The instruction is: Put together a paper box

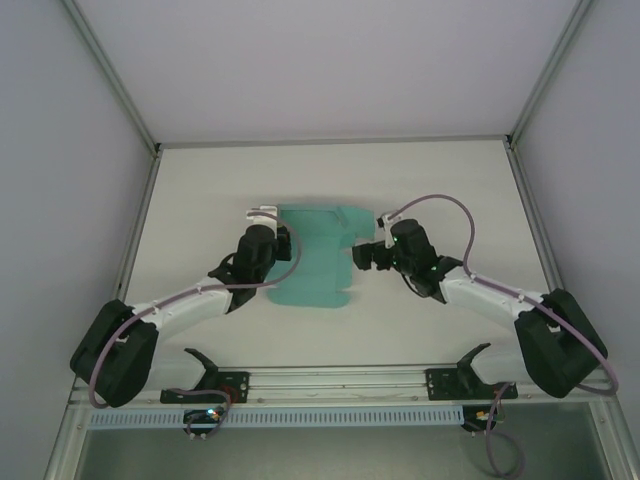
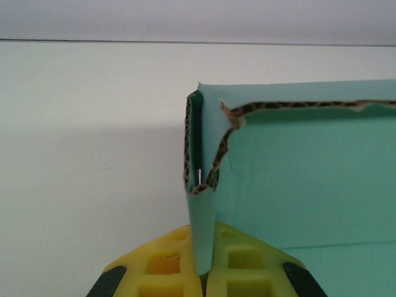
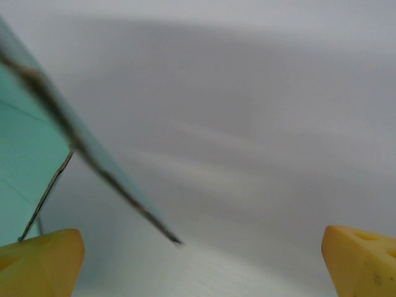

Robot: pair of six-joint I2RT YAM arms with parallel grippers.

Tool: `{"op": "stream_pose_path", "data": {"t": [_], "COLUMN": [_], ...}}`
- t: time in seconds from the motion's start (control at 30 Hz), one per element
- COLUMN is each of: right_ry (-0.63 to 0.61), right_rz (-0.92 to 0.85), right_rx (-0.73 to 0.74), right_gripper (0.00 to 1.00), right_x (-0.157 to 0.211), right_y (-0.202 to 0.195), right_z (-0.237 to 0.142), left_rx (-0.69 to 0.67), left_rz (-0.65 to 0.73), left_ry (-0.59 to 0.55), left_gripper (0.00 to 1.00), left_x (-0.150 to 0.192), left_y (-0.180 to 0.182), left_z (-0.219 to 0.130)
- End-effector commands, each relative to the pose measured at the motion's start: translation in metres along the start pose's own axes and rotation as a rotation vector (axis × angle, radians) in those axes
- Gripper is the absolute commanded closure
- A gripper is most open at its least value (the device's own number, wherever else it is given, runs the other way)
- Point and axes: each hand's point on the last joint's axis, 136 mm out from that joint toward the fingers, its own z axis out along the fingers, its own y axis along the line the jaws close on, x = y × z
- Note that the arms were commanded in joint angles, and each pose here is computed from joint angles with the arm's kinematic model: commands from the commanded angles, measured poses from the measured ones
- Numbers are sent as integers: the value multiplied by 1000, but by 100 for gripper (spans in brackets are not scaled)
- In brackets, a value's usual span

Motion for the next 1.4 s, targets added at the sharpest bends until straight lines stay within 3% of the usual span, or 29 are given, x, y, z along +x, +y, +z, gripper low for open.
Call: {"op": "stream_pose_path", "data": {"t": [0.0,0.2,0.47,0.63,0.8,1.03,1.2,1.37], "right_ry": [-131,-140,-94,15,112,-40,12,98], "right_rz": [11,9,-11,-55,-104,-109,-155,-168], "right_rx": [-58,-162,-147,-63,-63,-52,-65,-161], "right_gripper": [0,0,0,0,0,0,0,0], "right_x": [-38,-41,-23,17,40,-31,-70,-76], "right_y": [15,40,41,18,12,12,25,48], "right_z": [3,17,29,14,-23,-49,-16,32], "left_rx": [37,59,56,28,44,96,112,124], "left_rz": [-33,-50,-13,53,104,127,124,137], "left_ry": [-24,-26,-56,-109,-99,-99,-87,-71], "left_gripper": [100,100,100,100,100,100,100,100], "left_x": [-6,-7,11,36,60,74,80,82], "left_y": [-8,-16,-13,-2,-7,-18,-22,-25], "left_z": [-1,3,13,25,41,47,46,45]}}
